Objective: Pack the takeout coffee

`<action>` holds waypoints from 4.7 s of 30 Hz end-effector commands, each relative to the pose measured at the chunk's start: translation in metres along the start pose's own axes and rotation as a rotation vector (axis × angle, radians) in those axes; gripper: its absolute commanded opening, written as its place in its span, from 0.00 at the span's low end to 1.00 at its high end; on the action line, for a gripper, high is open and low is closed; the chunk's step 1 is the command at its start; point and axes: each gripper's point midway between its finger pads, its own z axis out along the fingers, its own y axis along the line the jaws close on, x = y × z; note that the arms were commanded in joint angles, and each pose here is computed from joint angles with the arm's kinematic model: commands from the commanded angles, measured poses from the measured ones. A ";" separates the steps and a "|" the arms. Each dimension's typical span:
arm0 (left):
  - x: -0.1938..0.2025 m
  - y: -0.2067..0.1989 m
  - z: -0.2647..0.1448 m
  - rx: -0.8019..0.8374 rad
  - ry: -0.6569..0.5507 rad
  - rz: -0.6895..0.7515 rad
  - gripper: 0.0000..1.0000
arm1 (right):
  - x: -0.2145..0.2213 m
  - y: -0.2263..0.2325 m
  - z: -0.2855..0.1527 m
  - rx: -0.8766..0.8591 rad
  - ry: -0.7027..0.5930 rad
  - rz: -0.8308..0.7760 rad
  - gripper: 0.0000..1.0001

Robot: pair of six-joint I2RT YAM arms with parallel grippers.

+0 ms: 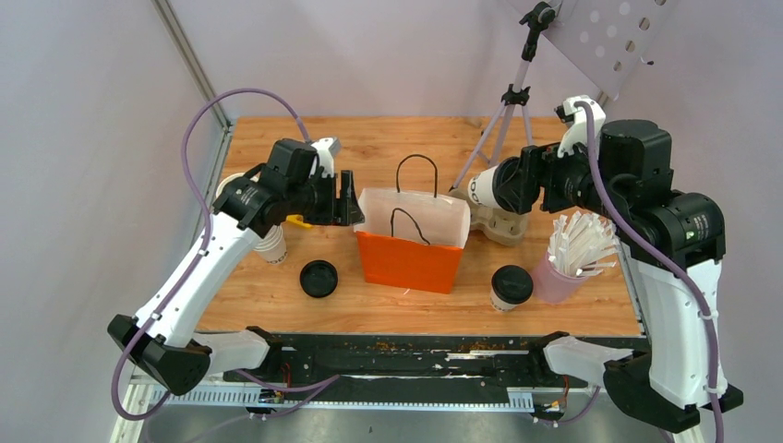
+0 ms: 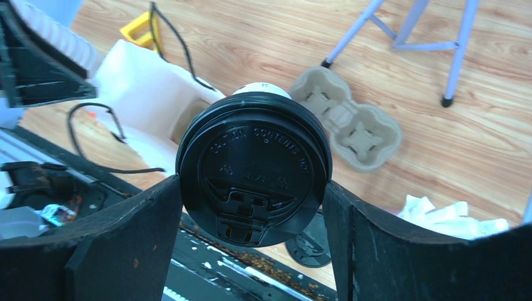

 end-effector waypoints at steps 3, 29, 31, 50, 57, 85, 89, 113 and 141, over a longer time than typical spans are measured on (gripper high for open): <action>-0.031 -0.009 -0.006 0.021 -0.105 0.061 0.71 | -0.021 0.045 -0.015 -0.206 -0.076 0.090 0.67; -0.022 -0.022 -0.005 0.105 -0.069 0.047 0.62 | 0.032 0.081 0.093 -0.230 0.033 -0.319 0.64; -0.019 -0.020 -0.005 0.093 -0.063 0.037 0.63 | 0.038 0.086 0.096 -0.239 0.031 -0.381 0.64; 0.011 -0.011 -0.011 0.089 0.026 0.063 0.63 | 0.102 0.153 0.103 -0.305 0.080 -0.687 0.66; 0.017 -0.019 -0.014 0.152 -0.006 0.047 0.62 | 0.120 0.165 0.101 -0.329 0.085 -0.695 0.66; 0.041 -0.022 -0.028 0.225 0.001 0.072 0.13 | 0.132 0.187 0.127 -0.270 -0.025 -0.841 0.67; 0.027 -0.019 -0.023 0.217 -0.083 0.138 0.02 | 0.122 0.182 0.133 -0.206 -0.056 -0.867 0.68; 0.060 -0.012 -0.030 0.249 -0.080 0.086 0.41 | 0.145 0.170 0.120 -0.232 -0.039 -0.952 0.70; 0.060 -0.010 -0.015 0.251 -0.068 0.089 0.17 | 0.119 0.187 0.115 -0.225 -0.097 -1.081 0.71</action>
